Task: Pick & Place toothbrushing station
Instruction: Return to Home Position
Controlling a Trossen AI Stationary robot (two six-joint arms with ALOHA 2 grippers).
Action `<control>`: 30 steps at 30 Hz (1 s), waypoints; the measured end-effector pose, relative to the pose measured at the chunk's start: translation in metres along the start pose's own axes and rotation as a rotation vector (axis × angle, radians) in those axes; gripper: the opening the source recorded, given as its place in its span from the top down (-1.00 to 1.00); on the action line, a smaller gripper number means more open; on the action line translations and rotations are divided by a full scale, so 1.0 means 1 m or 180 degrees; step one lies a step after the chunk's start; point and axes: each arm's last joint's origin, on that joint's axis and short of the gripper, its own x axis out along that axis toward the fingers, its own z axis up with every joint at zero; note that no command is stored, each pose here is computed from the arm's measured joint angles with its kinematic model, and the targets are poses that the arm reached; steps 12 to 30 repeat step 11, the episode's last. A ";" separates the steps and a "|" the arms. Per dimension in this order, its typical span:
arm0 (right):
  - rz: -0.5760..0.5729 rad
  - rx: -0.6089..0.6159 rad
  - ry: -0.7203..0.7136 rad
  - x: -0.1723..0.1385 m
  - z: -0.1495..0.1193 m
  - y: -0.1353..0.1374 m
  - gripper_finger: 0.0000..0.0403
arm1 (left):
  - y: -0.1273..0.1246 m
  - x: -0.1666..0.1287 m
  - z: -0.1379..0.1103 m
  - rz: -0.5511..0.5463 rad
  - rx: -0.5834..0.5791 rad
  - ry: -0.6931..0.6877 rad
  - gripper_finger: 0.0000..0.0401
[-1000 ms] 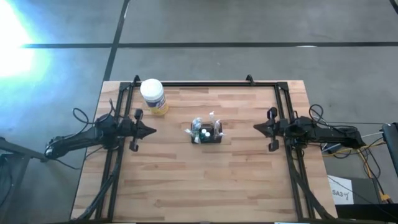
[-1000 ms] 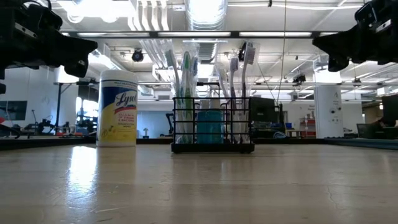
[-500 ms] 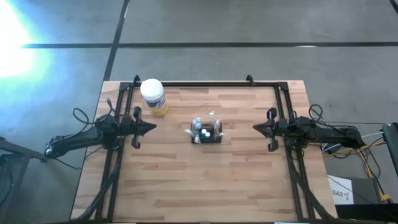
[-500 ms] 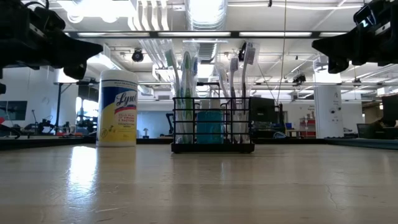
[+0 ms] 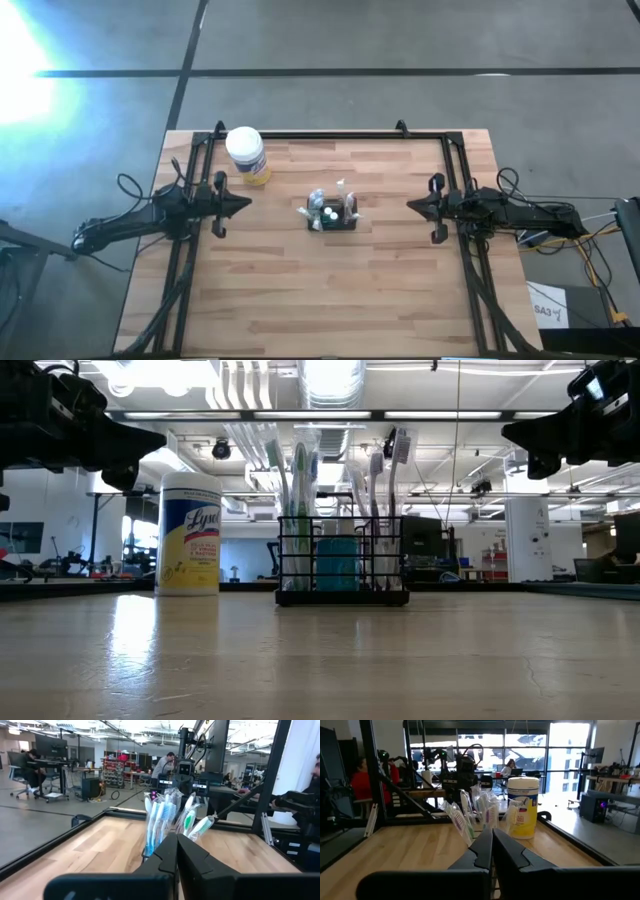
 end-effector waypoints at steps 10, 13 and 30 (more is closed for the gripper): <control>0.0001 0.0146 0.0001 0.000 0.000 0.000 0.96 | 0.000 0.000 0.001 0.0001 0.0097 -0.0023 0.93; 0.0001 0.0146 0.0003 0.000 0.000 0.000 0.96 | 0.000 0.000 0.001 0.0001 0.0102 -0.0030 0.93; 0.0001 0.0146 0.0003 0.000 0.000 0.000 0.96 | 0.000 0.000 0.001 0.0001 0.0102 -0.0030 0.93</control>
